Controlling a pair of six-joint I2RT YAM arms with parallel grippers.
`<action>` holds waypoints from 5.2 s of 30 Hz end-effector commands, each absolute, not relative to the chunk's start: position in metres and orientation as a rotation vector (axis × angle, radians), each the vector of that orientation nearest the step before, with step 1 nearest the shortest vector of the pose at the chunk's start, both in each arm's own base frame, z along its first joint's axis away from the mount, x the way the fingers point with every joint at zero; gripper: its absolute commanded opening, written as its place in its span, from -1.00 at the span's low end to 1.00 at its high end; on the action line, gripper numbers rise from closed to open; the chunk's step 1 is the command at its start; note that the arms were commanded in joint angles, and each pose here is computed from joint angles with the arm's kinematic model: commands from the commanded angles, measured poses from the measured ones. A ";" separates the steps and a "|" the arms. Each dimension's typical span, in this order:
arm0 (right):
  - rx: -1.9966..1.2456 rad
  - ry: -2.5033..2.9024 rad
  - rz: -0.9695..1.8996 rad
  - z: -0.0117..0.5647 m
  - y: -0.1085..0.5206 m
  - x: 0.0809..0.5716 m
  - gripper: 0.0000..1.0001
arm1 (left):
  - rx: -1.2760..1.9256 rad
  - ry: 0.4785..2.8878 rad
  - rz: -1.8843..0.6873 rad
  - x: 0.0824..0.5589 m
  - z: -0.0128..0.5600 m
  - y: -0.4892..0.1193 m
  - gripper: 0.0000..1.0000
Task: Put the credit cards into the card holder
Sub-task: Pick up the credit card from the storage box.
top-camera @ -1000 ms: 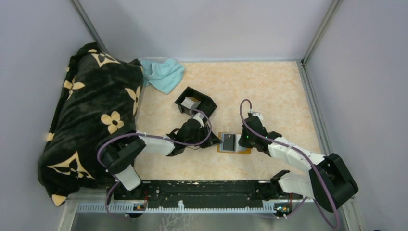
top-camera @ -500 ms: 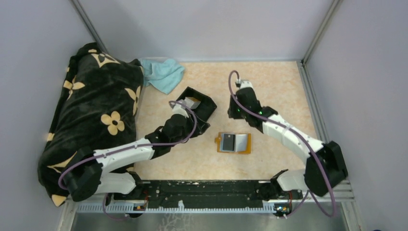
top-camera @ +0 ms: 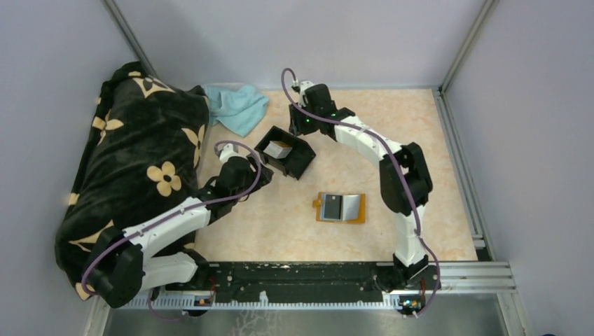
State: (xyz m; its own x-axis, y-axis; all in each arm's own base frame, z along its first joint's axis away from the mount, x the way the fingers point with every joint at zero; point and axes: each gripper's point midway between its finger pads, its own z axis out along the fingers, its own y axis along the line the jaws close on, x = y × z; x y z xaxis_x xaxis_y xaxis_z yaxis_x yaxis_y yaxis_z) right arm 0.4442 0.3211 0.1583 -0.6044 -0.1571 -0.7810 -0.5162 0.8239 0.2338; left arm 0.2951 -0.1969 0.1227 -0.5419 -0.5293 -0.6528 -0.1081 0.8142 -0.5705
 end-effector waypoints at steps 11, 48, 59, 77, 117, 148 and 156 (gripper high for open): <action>-0.718 2.161 0.762 0.147 0.386 0.460 -0.21 | -0.598 2.197 -0.598 0.319 0.078 -0.181 0.36; -0.841 2.300 0.842 0.080 0.400 0.414 -0.31 | -0.605 2.343 -0.642 0.365 0.039 -0.208 0.34; -0.855 2.263 0.888 0.106 0.410 0.405 -0.36 | -0.600 2.354 -0.641 0.373 0.038 -0.210 0.33; -0.858 2.204 0.910 0.143 0.413 0.398 -0.37 | -0.611 2.351 -0.637 0.373 0.040 -0.204 0.31; -0.601 1.974 0.380 0.218 0.330 0.427 -1.00 | -0.540 2.273 -0.688 0.356 0.092 -0.195 0.33; -0.580 2.109 1.140 0.231 0.260 0.176 -1.00 | 0.738 1.881 -1.555 0.213 0.209 -0.299 0.26; -0.579 2.120 1.234 0.224 0.268 0.174 -1.00 | 0.856 1.908 -1.629 0.190 0.194 -0.307 0.23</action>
State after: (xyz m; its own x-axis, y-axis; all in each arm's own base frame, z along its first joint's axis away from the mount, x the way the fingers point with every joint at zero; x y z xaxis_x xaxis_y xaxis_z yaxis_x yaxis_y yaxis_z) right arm 0.1725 0.2578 0.2072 -0.7303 -0.0995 -0.6759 -0.6086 0.5442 0.5774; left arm 0.2010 -0.3022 0.1842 -0.7303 0.0962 -0.6763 0.6808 0.1849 -0.7088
